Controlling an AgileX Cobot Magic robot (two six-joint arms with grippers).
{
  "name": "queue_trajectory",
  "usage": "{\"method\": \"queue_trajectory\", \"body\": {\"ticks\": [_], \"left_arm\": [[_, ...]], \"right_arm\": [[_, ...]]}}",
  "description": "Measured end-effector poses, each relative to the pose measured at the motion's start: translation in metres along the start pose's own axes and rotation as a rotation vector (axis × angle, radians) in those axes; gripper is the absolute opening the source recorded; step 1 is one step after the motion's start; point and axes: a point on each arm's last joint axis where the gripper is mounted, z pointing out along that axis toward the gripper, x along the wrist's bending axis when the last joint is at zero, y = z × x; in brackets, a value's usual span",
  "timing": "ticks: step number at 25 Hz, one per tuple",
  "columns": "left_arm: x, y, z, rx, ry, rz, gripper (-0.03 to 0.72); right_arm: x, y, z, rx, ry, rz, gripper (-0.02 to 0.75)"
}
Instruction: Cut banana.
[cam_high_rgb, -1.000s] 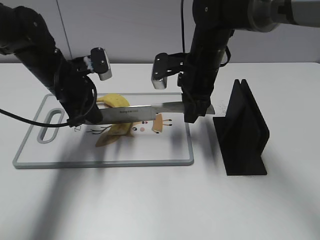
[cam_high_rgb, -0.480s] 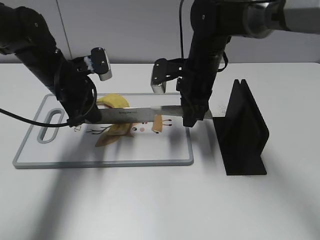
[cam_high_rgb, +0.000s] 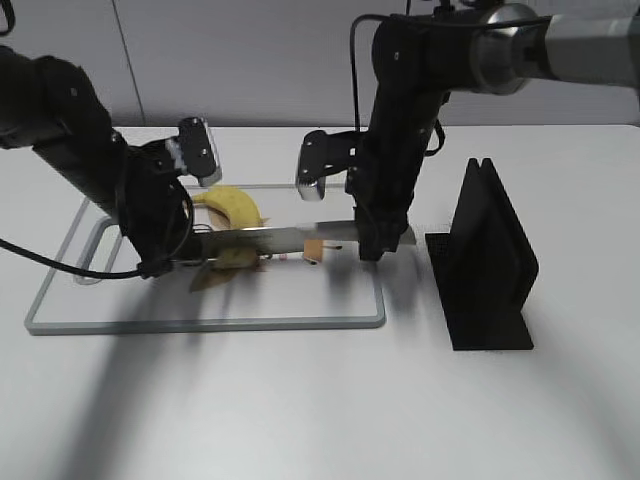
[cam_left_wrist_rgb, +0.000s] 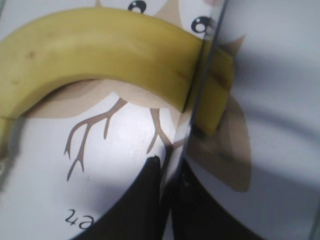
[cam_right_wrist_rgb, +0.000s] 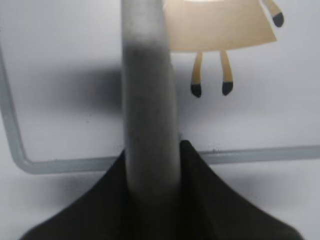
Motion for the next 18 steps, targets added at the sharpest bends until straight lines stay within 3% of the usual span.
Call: {"method": "queue_trajectory", "body": {"ticks": [18], "left_arm": [[-0.002,-0.003,0.006,0.009,0.017,0.004,0.032]], "right_arm": [[0.000,-0.001,0.022,0.016,0.045,0.012,0.197]]}}
